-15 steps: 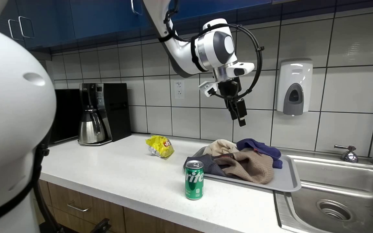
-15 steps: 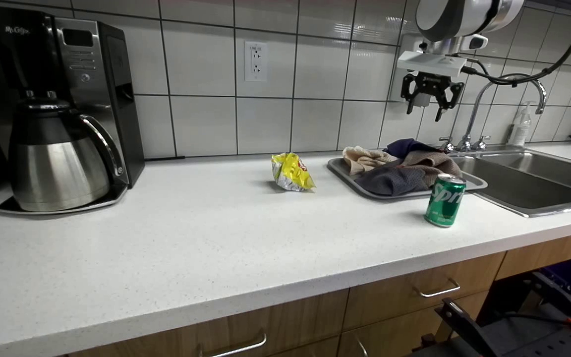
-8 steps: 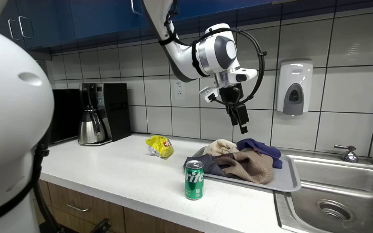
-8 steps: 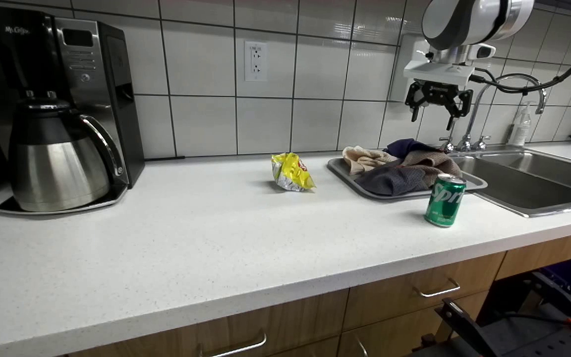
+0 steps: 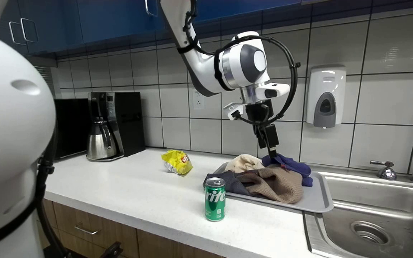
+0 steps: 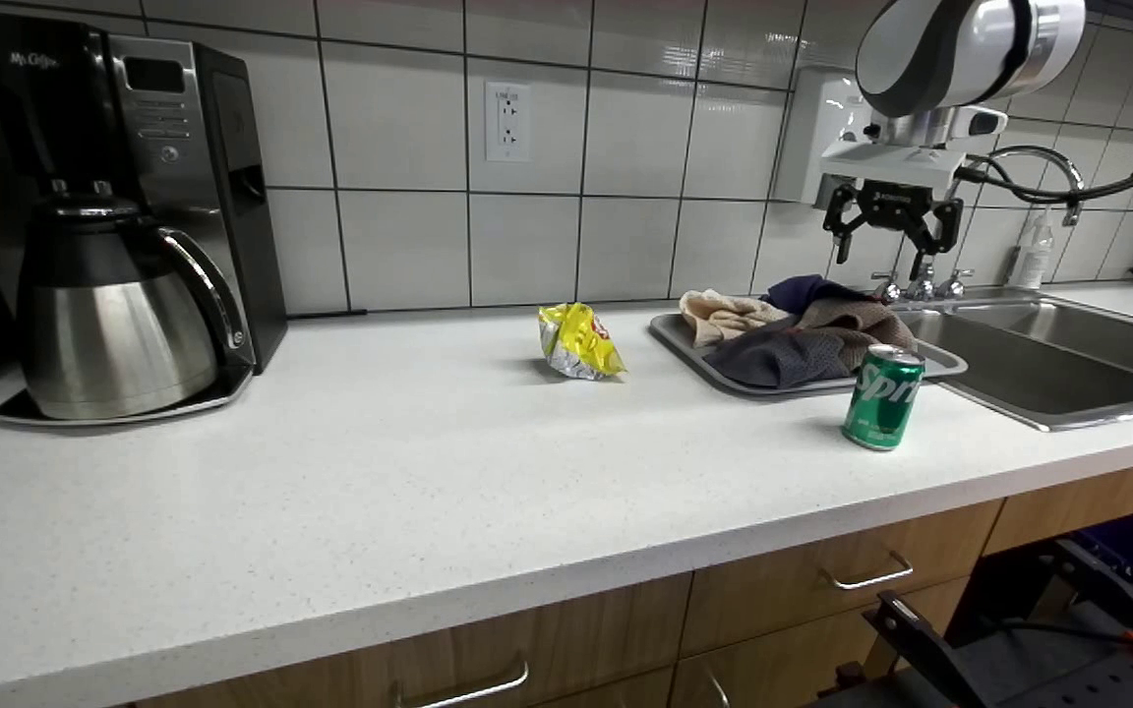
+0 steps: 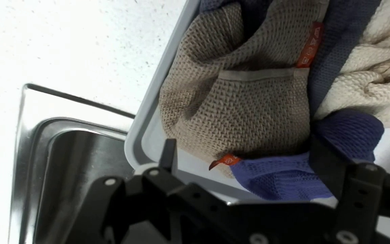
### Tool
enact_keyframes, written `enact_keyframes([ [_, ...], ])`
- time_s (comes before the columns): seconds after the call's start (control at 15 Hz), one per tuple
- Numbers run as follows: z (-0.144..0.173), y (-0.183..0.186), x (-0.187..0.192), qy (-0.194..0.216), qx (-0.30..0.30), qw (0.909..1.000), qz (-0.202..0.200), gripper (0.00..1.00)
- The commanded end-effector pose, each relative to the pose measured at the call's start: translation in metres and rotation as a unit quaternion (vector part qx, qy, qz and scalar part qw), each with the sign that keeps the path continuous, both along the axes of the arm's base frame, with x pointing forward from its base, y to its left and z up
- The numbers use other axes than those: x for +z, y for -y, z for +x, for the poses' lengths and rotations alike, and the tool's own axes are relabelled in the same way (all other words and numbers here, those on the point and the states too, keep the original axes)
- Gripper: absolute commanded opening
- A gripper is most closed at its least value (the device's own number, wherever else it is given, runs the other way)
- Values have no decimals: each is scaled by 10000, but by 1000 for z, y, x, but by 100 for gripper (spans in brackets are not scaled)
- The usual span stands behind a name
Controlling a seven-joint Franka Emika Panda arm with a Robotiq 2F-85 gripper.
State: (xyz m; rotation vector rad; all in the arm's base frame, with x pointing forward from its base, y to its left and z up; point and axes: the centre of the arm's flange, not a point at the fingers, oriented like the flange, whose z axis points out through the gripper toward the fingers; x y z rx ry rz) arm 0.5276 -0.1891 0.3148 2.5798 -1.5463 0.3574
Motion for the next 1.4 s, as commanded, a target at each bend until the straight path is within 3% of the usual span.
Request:
enact_keyframes([
  [0.0,-5,6,-7,-122,-49,9999,63,100],
  [1.33,34,25,-75,-443,-372,9982,141,100],
])
